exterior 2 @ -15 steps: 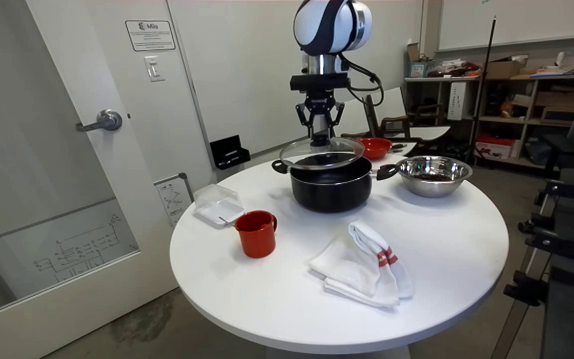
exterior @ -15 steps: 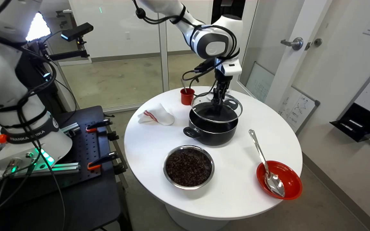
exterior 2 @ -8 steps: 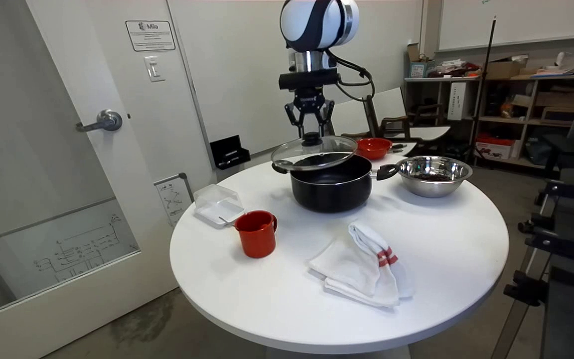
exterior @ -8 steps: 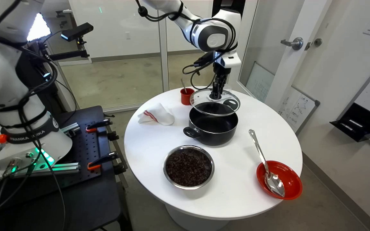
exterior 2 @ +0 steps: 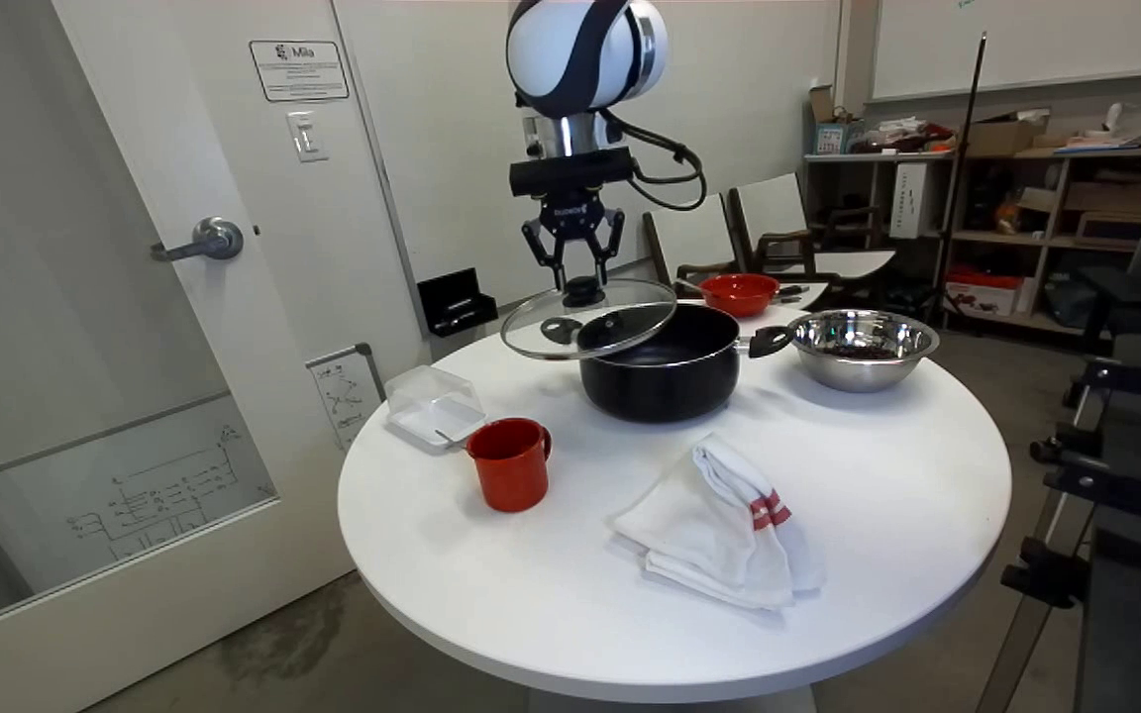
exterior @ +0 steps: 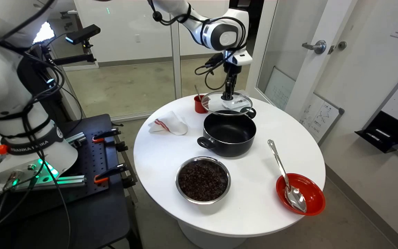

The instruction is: Remove the lid from the pot

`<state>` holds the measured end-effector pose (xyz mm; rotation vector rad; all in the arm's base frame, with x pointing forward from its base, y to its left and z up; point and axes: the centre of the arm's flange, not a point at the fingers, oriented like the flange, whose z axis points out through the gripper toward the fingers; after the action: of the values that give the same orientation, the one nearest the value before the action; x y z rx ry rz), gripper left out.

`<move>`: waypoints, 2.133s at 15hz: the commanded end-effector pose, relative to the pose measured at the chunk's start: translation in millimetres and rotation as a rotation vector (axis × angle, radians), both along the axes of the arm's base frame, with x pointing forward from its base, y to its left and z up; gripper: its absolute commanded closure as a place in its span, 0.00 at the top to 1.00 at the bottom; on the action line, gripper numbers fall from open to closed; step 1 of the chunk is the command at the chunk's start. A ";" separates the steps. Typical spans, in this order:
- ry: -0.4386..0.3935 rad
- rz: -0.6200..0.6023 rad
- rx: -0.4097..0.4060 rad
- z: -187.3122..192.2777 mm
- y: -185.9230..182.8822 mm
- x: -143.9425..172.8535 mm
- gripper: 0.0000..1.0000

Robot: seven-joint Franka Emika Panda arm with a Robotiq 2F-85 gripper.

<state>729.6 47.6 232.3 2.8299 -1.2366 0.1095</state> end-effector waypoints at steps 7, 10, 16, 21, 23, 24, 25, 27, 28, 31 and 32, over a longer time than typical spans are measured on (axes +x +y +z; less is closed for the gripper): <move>0.035 0.106 0.054 32.8 29.1 -2.4 0.24; -0.026 0.175 0.042 29.3 31.7 -20.1 0.24; -0.051 0.314 0.048 12.4 28.4 -61.4 0.24; -0.008 0.376 0.070 13.1 38.0 -79.8 0.24; 0.017 0.408 0.078 10.9 48.9 -87.7 0.24; 0.020 0.425 0.078 9.3 53.8 -92.6 0.24; 0.034 0.444 0.079 5.8 58.4 -98.4 0.24; 0.046 0.480 0.070 2.7 65.5 -110.8 0.24; 0.049 0.496 0.066 3.1 68.1 -117.5 0.24; 0.059 0.539 0.058 6.1 74.4 -134.6 0.24; 0.065 0.552 0.054 7.0 77.5 -138.8 0.24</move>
<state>616.9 122.4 216.2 3.0952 -0.5058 -0.0312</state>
